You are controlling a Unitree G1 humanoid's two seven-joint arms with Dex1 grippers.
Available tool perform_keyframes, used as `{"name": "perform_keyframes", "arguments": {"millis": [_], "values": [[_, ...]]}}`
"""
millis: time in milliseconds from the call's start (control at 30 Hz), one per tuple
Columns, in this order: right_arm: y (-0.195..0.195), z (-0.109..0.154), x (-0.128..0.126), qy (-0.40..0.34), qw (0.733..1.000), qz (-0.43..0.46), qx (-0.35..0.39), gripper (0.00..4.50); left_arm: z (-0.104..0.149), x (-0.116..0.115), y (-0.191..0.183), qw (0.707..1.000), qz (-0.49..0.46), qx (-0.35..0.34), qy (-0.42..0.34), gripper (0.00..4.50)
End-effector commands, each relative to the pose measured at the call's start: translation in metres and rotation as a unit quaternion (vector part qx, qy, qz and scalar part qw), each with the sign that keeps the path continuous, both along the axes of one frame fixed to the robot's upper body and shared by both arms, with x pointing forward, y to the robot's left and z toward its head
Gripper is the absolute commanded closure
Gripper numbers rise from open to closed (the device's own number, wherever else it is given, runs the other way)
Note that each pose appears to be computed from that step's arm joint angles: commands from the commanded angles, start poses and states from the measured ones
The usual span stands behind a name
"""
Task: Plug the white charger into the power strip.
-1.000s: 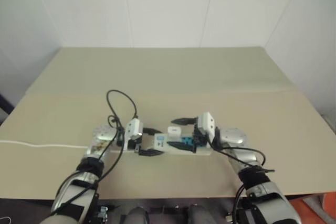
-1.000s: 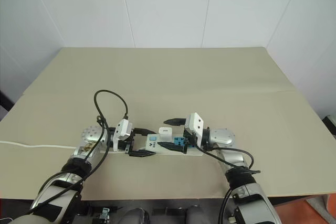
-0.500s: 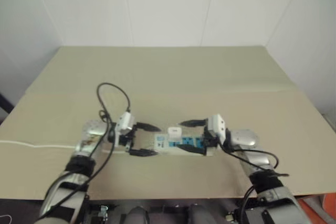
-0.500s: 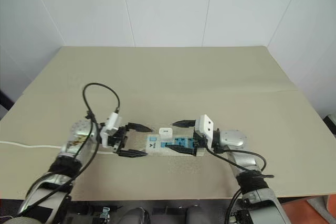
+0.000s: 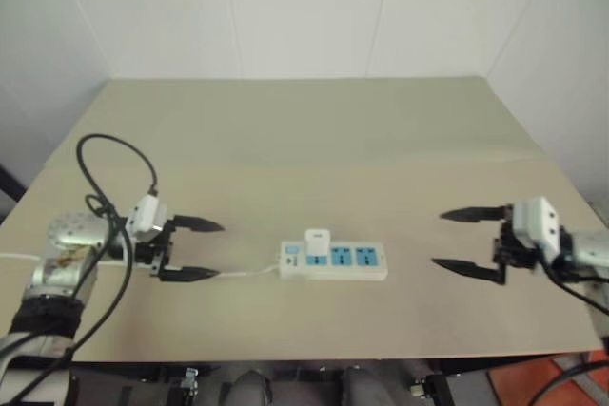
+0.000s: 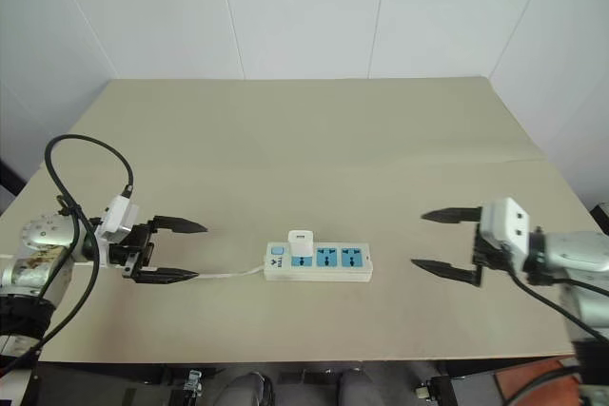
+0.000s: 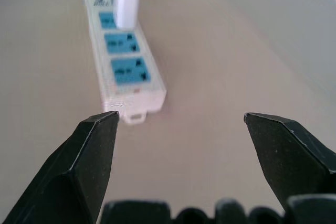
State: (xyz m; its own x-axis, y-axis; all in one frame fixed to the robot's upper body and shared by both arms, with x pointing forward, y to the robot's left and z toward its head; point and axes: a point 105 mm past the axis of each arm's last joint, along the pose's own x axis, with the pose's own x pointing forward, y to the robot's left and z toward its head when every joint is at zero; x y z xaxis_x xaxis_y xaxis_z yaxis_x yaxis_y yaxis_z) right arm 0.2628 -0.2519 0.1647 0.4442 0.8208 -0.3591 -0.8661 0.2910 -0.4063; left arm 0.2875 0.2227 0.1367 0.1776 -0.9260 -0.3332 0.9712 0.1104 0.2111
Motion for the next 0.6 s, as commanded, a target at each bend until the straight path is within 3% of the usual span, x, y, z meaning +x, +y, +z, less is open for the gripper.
{"name": "perform_keyframes", "arguments": {"millis": [33, 600], "values": [[-0.007, 0.021, -0.009, -0.017, 0.999, -0.01, -0.028, 0.0, 0.01, 0.002, 0.007, 1.0, 0.009, 0.001, -0.027, 0.03], [-0.03, 0.014, -0.015, -0.012, 0.994, -0.081, -0.069, 0.0, 0.004, 0.011, -0.002, 1.0, 0.007, -0.004, -0.02, 0.03]]}}
